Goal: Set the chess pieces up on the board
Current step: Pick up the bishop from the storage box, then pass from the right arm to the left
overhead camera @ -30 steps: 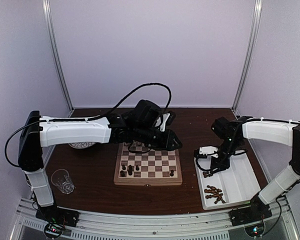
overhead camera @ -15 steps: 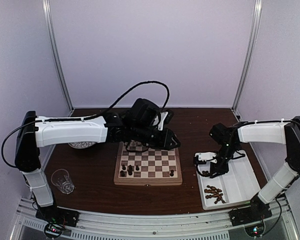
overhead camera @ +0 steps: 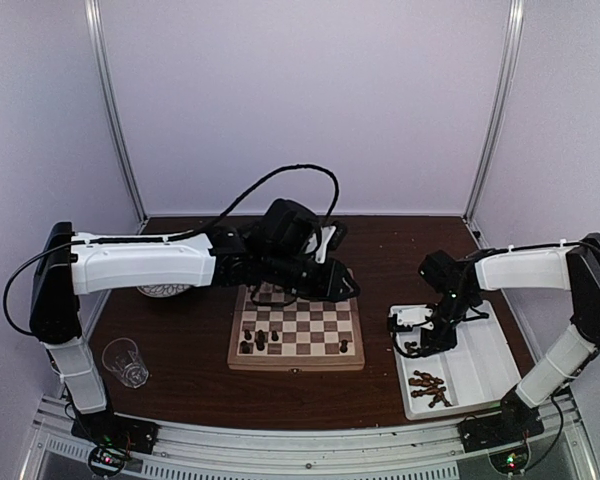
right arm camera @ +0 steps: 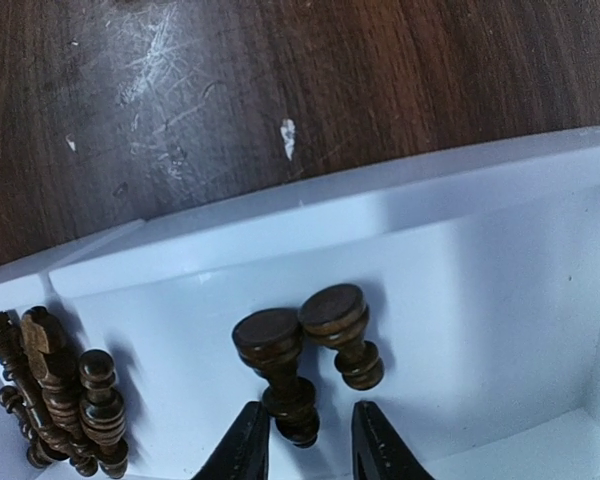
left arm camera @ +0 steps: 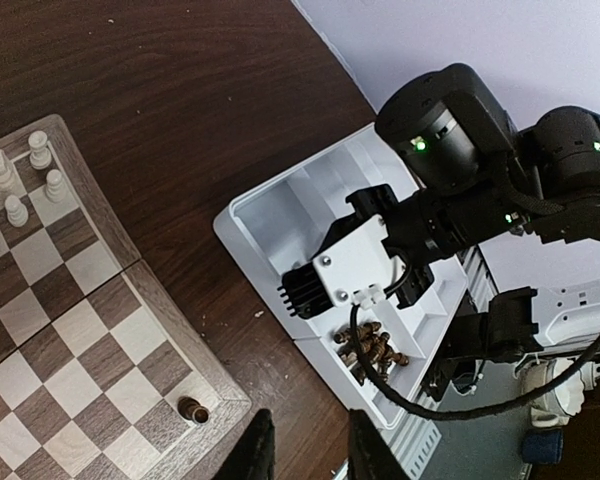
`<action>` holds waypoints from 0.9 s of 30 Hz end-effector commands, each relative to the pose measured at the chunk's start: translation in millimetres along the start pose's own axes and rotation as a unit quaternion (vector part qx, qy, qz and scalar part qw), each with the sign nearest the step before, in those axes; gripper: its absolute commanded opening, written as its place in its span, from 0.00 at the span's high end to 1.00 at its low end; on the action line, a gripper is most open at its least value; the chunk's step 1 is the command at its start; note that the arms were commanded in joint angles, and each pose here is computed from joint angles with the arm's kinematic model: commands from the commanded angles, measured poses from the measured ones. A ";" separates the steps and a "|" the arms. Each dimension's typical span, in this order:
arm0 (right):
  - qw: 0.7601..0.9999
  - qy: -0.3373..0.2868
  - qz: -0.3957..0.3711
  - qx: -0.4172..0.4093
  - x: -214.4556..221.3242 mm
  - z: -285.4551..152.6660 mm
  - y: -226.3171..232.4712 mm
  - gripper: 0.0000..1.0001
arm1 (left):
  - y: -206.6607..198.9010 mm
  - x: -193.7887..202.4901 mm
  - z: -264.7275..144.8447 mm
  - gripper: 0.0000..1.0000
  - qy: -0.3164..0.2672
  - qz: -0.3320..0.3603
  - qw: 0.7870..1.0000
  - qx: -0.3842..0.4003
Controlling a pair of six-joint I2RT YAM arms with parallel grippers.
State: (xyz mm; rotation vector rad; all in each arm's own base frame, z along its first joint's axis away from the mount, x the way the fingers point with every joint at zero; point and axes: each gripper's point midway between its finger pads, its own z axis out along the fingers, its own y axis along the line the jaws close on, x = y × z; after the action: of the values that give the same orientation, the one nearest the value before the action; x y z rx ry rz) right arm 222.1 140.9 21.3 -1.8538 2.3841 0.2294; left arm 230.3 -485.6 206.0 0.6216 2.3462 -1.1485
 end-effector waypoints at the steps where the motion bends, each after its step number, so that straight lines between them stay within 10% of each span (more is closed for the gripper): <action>1: 1.000 0.010 -0.010 0.010 6.0 10.3 -2.5 0.71 | -7.3 -9.8 -7.7 0.74 -0.019 0.012 1.000 0.015; 8: 1.000 -0.016 -0.014 0.013 1.5 -5.9 5.9 0.91 | -5.3 -7.0 -2.1 0.73 -0.024 0.017 0.999 0.024; 18: 0.997 -0.080 0.012 -0.010 -19.1 -97.3 38.6 0.93 | -30.8 -2.7 -0.1 0.62 -0.088 0.110 0.981 0.134; 27: 0.989 -0.141 0.029 -0.039 -54.5 -138.2 51.3 0.91 | -78.7 5.3 23.7 0.53 -0.054 0.061 0.966 0.244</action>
State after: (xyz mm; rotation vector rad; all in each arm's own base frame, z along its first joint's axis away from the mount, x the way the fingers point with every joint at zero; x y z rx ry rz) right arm 202.3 170.5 158.3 -1.6731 2.2296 0.4455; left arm 198.5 -523.3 204.9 0.8197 2.0357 -1.4762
